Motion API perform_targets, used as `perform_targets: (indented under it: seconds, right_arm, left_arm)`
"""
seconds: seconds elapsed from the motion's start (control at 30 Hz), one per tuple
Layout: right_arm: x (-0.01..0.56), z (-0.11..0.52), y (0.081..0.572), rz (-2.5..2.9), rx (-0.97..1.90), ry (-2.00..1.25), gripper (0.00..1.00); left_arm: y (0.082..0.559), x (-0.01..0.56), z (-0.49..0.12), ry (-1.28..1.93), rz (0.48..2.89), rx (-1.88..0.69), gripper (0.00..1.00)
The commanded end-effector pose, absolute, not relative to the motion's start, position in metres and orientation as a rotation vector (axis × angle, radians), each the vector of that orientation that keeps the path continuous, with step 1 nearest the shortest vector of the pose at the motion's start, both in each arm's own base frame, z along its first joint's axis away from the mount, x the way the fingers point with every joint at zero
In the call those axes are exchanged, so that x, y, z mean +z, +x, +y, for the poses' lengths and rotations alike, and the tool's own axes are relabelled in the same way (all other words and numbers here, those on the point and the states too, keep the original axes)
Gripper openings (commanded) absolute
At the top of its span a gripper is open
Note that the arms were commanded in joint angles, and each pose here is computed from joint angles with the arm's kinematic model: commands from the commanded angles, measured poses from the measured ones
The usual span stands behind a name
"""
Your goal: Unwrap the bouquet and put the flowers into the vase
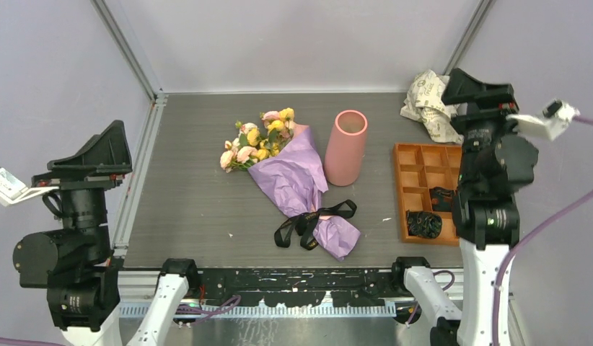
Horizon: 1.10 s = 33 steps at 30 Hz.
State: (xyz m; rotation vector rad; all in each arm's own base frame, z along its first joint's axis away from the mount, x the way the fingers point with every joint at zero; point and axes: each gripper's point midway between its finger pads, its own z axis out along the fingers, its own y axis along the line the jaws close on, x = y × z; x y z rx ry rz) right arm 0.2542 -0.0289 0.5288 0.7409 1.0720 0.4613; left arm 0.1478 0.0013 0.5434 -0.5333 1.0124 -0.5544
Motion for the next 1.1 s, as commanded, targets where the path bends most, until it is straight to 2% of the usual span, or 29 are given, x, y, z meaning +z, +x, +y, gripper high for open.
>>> perform_targets:
  seconds: [0.0,0.07,0.17,0.23,0.43,0.7,0.77,0.9,1.07]
  right_arm:
    - [0.559,0.009,0.275,1.229,0.582,0.598,1.00]
    - [0.564,0.034,0.284,1.366,0.644,0.503,1.00]
    - [0.569,0.064,0.284,1.451,0.707,0.377,0.99]
    - [0.567,0.077,0.281,1.492,0.699,0.313,0.99]
    - [0.523,0.135,0.292,1.718,0.576,0.129,1.00]
    - [0.469,0.265,0.275,1.825,0.384,-0.236,0.99]
    - [0.459,0.286,0.264,1.826,0.337,-0.310,0.99]
    - [0.429,0.311,0.242,1.878,0.364,-0.404,1.00]
    - [0.369,0.314,0.209,2.002,0.421,-0.467,0.99]
  left_arm:
    - [0.189,0.544,-0.024,-0.454,1.160,-0.611,0.97]
    - [0.211,0.542,-0.042,-0.398,1.310,-0.634,0.94]
    - [0.253,0.514,-0.065,-0.342,1.588,-0.663,0.78]
    - [0.275,0.489,-0.070,-0.351,1.689,-0.660,0.73]
    - [0.308,0.428,-0.067,-0.391,1.823,-0.496,0.73]
    - [0.325,0.418,-0.083,-0.209,1.953,0.121,0.70]
    - [0.326,0.416,-0.102,-0.122,1.967,0.102,0.68]
    - [0.321,0.399,-0.143,-0.043,1.939,-0.181,0.73]
    - [0.307,0.366,-0.148,-0.055,1.941,-0.279,0.76]
